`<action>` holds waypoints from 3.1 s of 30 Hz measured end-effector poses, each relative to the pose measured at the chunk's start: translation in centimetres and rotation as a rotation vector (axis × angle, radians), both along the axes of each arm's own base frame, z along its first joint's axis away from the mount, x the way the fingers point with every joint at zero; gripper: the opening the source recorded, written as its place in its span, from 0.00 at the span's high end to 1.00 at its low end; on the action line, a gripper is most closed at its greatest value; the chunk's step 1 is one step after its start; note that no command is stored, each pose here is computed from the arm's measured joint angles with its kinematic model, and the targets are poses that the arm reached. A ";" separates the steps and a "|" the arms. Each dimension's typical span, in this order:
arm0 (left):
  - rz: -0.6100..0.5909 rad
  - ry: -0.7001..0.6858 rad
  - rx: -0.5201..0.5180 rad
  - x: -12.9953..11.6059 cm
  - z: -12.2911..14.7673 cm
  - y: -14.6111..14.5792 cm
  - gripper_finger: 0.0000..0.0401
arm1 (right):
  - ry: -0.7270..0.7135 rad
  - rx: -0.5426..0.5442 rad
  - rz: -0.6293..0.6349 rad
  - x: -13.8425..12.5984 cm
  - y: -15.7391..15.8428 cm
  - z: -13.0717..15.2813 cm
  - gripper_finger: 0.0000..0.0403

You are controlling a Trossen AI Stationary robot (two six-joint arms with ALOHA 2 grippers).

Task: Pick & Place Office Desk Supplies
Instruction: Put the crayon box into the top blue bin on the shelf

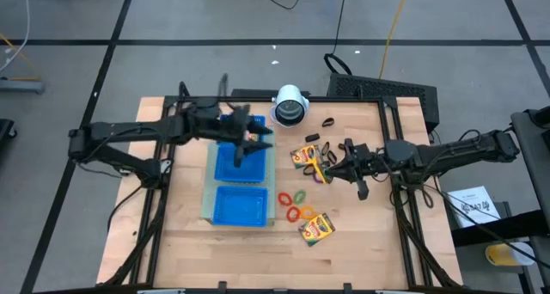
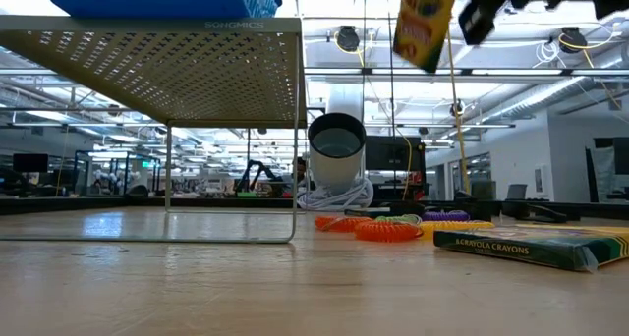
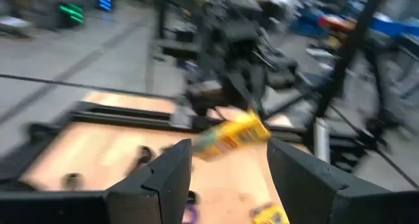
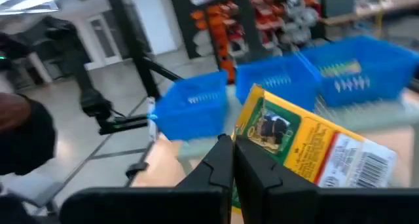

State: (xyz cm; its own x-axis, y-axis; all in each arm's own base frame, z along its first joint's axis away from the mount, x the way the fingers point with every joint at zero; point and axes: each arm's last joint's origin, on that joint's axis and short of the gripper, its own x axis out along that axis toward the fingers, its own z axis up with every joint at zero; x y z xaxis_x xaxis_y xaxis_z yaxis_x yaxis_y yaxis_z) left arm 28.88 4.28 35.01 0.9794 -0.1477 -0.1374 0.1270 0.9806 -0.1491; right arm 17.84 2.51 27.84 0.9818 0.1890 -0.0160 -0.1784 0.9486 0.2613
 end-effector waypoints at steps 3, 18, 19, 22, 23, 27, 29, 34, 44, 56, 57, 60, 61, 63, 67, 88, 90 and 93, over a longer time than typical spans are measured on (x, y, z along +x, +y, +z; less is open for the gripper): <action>-0.061 0.027 0.028 1.9 0.2 -0.6 0.48 | -0.031 -0.036 0.056 0.3 0.2 1.3 1.00; -0.158 0.017 0.152 6.1 -1.2 -2.1 0.48 | -0.017 -0.106 0.139 3.2 0.7 3.7 1.00; -0.162 0.024 0.148 6.2 -1.4 -2.2 0.48 | -0.019 -0.109 0.150 3.3 0.7 3.8 1.00; -0.174 0.040 0.145 6.6 -1.9 -2.6 0.48 | -0.032 -0.124 0.157 3.8 0.8 4.3 1.00; -0.179 0.045 0.145 6.7 -2.1 -2.7 0.48 | -0.027 -0.130 0.158 3.8 0.8 4.3 1.00; -0.199 0.062 0.147 7.2 -2.9 -3.3 0.48 | -0.036 -0.144 0.165 4.1 0.7 4.6 1.00; -0.207 0.071 0.147 7.4 -3.1 -3.5 0.48 | -0.045 -0.144 0.163 4.2 0.6 4.8 1.00; -0.278 0.073 0.139 7.5 -3.5 -4.0 0.48 | -0.050 -0.159 0.150 4.2 0.4 4.9 1.00; -0.291 0.053 0.161 7.5 -3.4 -4.0 0.48 | -0.055 -0.162 0.130 4.3 -0.1 4.9 1.00; -0.290 0.005 0.183 7.6 -3.0 -3.9 0.87 | -0.066 -0.163 0.128 4.3 -0.1 5.0 1.00; -0.292 0.003 0.185 7.6 -3.0 -3.9 0.92 | -0.076 -0.164 0.127 4.3 -0.1 5.1 1.00; -0.290 -0.010 0.188 7.7 -2.8 -3.8 0.93 | -0.120 -0.198 0.110 4.3 -0.1 5.5 0.99; -0.291 -0.013 0.184 7.7 -2.8 -3.9 0.93 | -0.131 -0.221 0.095 4.2 -0.2 5.6 0.97; -0.310 -0.021 0.170 7.6 -2.7 -3.9 0.90 | -0.153 -0.269 0.069 4.0 -0.2 5.8 0.93; -0.332 -0.025 0.170 7.6 -2.7 -3.9 0.92 | -0.172 -0.350 -0.043 2.9 -0.6 6.5 0.79; -0.165 -0.325 0.179 8.0 -0.4 1.4 0.92 | -0.349 -0.365 -0.388 0.8 -1.7 -0.8 0.47; -0.162 -0.349 0.178 8.6 -0.9 1.4 0.92 | -0.408 -0.360 -0.410 1.0 -1.9 -1.4 0.46; -0.165 -0.370 0.152 9.3 -1.6 1.4 0.92 | -0.431 -0.344 -0.390 1.8 -1.8 -1.9 0.46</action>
State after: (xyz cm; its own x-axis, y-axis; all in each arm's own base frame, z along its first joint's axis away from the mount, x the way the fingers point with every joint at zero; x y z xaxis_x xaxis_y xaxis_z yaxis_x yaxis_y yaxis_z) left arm 38.22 5.72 33.42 0.9316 -0.3118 0.1867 0.3017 0.9500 0.0809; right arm 19.68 0.72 25.98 0.9093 -0.1264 0.3965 0.1735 0.9811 -0.0852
